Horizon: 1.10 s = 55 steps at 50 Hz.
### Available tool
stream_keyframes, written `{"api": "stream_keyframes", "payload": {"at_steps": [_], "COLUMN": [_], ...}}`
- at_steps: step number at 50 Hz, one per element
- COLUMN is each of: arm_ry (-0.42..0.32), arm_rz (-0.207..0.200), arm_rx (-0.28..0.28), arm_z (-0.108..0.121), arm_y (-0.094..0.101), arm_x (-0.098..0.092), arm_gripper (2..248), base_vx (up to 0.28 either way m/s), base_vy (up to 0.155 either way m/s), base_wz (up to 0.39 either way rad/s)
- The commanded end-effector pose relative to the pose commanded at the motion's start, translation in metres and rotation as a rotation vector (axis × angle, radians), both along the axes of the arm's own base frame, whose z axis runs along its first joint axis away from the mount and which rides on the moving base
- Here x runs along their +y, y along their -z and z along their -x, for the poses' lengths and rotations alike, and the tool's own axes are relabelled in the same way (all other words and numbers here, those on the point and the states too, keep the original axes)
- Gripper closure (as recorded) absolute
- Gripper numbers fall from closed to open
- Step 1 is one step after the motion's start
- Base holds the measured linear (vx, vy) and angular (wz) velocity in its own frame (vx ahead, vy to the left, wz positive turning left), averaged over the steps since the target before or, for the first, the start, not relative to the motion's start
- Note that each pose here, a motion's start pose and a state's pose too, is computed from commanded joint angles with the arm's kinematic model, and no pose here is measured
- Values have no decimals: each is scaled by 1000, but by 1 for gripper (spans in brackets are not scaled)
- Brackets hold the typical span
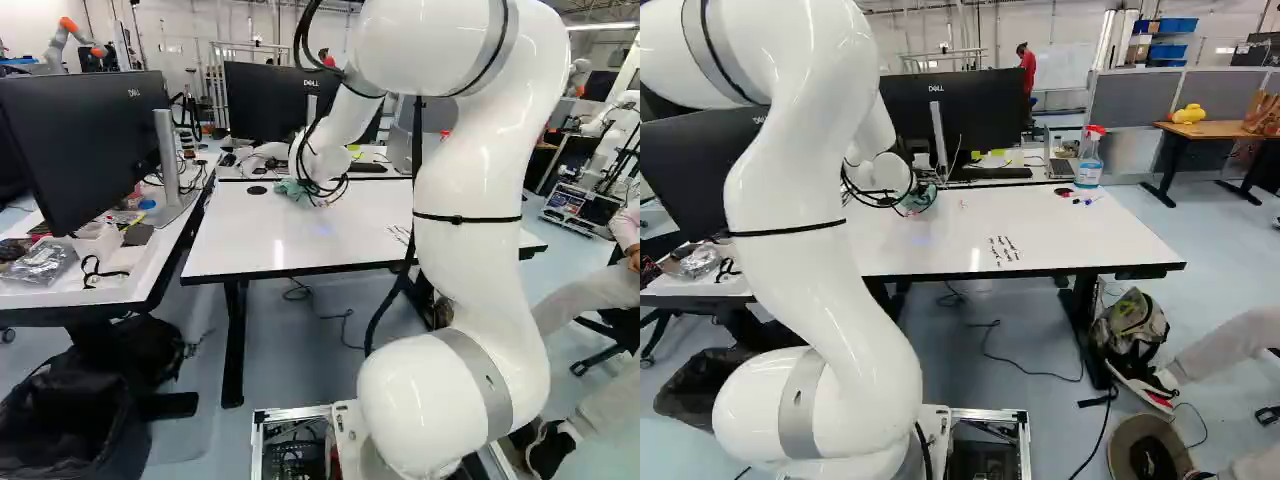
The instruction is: Clean the table with the green towel
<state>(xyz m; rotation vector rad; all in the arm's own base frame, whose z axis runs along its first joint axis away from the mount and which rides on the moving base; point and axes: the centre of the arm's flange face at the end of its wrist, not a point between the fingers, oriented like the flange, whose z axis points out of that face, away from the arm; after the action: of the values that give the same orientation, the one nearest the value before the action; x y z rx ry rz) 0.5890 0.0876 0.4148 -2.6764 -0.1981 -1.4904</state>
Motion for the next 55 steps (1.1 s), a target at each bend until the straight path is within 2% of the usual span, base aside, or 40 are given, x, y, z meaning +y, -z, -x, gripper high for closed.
{"api": "stream_keyframes", "payload": {"at_steps": [13, 55], "arm_ry": [14, 123], "arm_rz": [-3, -1], "arm_rx": [-24, -14], "arm_z": [3, 18], "arm_y": [-16, -17], "arm_x": [-9, -74], "arm_gripper": [213, 213], "base_vx": [0, 0], "base_vy": [0, 0], "base_wz": [0, 0]}}
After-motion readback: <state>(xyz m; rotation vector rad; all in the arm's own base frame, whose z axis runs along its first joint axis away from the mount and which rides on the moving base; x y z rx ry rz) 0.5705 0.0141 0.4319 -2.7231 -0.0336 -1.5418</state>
